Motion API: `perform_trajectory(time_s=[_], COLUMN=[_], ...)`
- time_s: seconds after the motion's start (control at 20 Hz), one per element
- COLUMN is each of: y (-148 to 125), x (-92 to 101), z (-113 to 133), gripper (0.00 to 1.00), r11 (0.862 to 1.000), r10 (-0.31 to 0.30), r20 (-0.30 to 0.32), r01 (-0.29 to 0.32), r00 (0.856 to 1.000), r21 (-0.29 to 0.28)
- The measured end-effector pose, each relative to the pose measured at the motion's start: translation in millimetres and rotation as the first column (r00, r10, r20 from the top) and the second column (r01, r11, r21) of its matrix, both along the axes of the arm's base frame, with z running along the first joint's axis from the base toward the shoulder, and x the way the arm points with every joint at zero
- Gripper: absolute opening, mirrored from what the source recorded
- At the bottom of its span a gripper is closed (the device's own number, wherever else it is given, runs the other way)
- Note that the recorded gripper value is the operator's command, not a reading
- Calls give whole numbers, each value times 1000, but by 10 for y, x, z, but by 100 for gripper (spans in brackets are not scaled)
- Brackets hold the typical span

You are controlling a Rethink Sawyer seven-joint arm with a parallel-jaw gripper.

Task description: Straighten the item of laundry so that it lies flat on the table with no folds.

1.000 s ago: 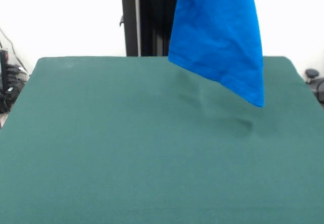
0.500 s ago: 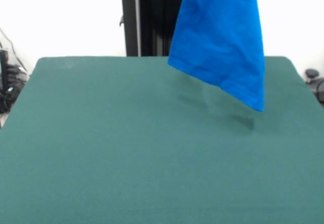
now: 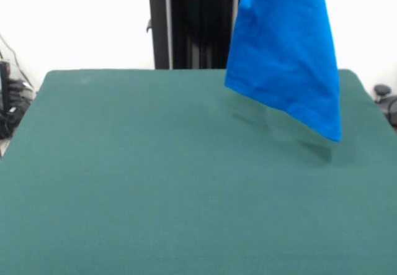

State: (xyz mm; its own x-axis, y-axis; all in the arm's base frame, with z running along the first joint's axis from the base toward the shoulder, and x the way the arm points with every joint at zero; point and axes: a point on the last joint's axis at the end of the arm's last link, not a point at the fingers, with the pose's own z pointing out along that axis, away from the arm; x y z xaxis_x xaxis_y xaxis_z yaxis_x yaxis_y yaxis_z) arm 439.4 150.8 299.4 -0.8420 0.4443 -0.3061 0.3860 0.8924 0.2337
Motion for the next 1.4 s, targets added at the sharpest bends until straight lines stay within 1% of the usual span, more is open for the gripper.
perform_trajectory(time_s=[0.35,0.5,0.6,0.75,0.8,0.9,1.15,1.2,1.4], y=[102,157,123,-37,-155,-256,-292,-298,-317], x=[-33,-40,-24,-33,-85,-183,-389,-433,-548], z=[-109,-168,-251,-449,-589,-765,-1084,-1172,-1376], gripper=[0,0,0,0,0,0,0,0,0], r11=[1000,1000,999,993,988,981,970,967,961], r10=[2,23,49,102,124,151,202,215,243], r20=[1,7,14,31,37,42,31,25,-9], r01=[-2,-23,-49,-100,-120,-144,-195,-209,-242], r00=[1000,1000,999,994,992,988,979,976,970], r21=[12,6,-14,-69,-99,-128,-147,-147,-130])
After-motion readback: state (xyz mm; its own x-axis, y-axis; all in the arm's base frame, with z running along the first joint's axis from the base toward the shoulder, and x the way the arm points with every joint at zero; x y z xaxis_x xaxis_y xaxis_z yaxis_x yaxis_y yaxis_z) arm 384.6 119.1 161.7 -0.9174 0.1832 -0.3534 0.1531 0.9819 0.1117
